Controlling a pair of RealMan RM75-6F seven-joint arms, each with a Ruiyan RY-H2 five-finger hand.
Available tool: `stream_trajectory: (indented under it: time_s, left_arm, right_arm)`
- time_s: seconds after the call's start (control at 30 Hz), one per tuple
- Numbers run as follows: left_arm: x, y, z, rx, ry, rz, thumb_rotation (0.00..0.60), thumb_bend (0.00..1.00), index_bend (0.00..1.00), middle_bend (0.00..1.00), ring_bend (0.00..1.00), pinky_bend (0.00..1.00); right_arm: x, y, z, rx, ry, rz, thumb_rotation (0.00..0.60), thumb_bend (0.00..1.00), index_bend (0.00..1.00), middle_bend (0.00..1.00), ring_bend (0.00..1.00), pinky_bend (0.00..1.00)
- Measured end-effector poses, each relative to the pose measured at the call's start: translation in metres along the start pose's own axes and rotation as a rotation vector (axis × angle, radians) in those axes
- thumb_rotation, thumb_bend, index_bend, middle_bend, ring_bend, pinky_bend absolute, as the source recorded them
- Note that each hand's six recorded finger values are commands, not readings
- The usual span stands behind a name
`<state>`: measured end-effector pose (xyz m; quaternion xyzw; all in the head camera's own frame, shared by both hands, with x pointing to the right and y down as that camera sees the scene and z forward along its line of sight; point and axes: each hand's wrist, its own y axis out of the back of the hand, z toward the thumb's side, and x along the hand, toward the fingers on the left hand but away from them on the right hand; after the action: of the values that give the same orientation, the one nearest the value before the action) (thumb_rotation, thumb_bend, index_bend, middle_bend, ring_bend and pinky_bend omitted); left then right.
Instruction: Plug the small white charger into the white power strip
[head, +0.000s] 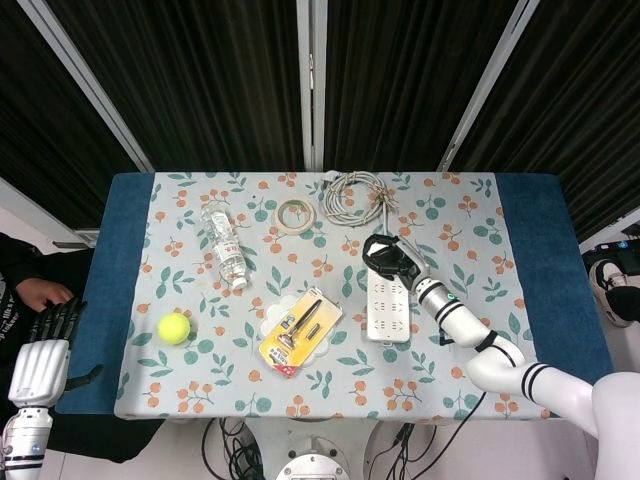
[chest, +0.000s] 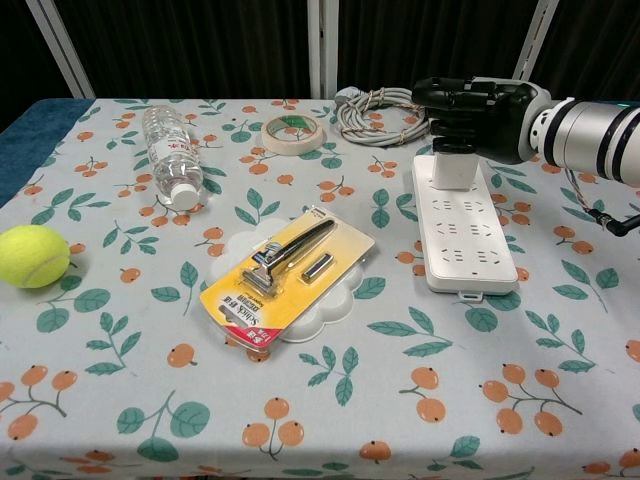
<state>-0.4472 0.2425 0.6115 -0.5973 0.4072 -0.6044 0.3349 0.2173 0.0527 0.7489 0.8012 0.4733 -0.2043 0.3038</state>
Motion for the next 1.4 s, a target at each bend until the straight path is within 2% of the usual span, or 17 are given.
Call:
stream_trajectory:
  time_s: [0.53,0.9,0.97,1.03,1.13,1.2,1.3,1.4]
  left_arm:
    - [0.001,-0.002,-0.002,-0.003,0.004,-0.004,0.6,0.12,0.05,0.0,0.0,0.0]
    - [0.001,0.0,-0.002,-0.003,-0.001,0.006,0.6,0.12,0.05,0.0,0.0,0.0]
    - [0.001,0.001,-0.002,-0.004,0.0,0.009,0.6,0.12,0.05,0.0,0.0,0.0]
    - [0.001,0.002,-0.003,-0.002,0.002,0.016,0.6,0.12,0.05,0.0,0.0,0.0]
    - [0.001,0.003,-0.003,-0.001,-0.001,0.025,0.6,0.12,0.05,0.0,0.0,0.0]
    - [0.002,0.004,-0.002,0.0,-0.005,0.034,0.6,0.12,0.05,0.0,0.0,0.0]
    - [0.003,0.005,0.0,0.004,-0.012,0.047,0.6,0.12,0.05,0.0,0.0,0.0]
    - [0.005,0.006,0.001,0.01,-0.017,0.061,0.6,0.12,0.05,0.0,0.0,0.0]
  right_arm:
    - [0.003,0.001,-0.003,0.009,0.007,-0.003,0.6,0.76,1.0,0.97,0.97,0.96]
    - [0.023,0.005,0.027,0.055,0.12,0.012,0.6,0.75,1.0,0.96,0.93,0.94]
    - [0.029,0.01,0.032,0.104,0.145,0.005,0.6,0.73,0.95,0.92,0.88,0.87]
    - [0.036,0.014,0.037,0.166,0.167,-0.006,0.6,0.69,0.84,0.83,0.79,0.75]
    - [0.049,0.024,0.043,0.317,0.209,-0.042,0.6,0.62,0.62,0.64,0.54,0.44]
    - [0.06,0.031,0.047,0.454,0.237,-0.081,0.6,0.57,0.52,0.53,0.38,0.26]
    - [0.08,0.043,0.051,0.681,0.275,-0.161,0.6,0.42,0.37,0.38,0.2,0.04]
    - [0.105,0.057,0.054,0.917,0.293,-0.266,0.6,0.34,0.19,0.24,0.07,0.0]
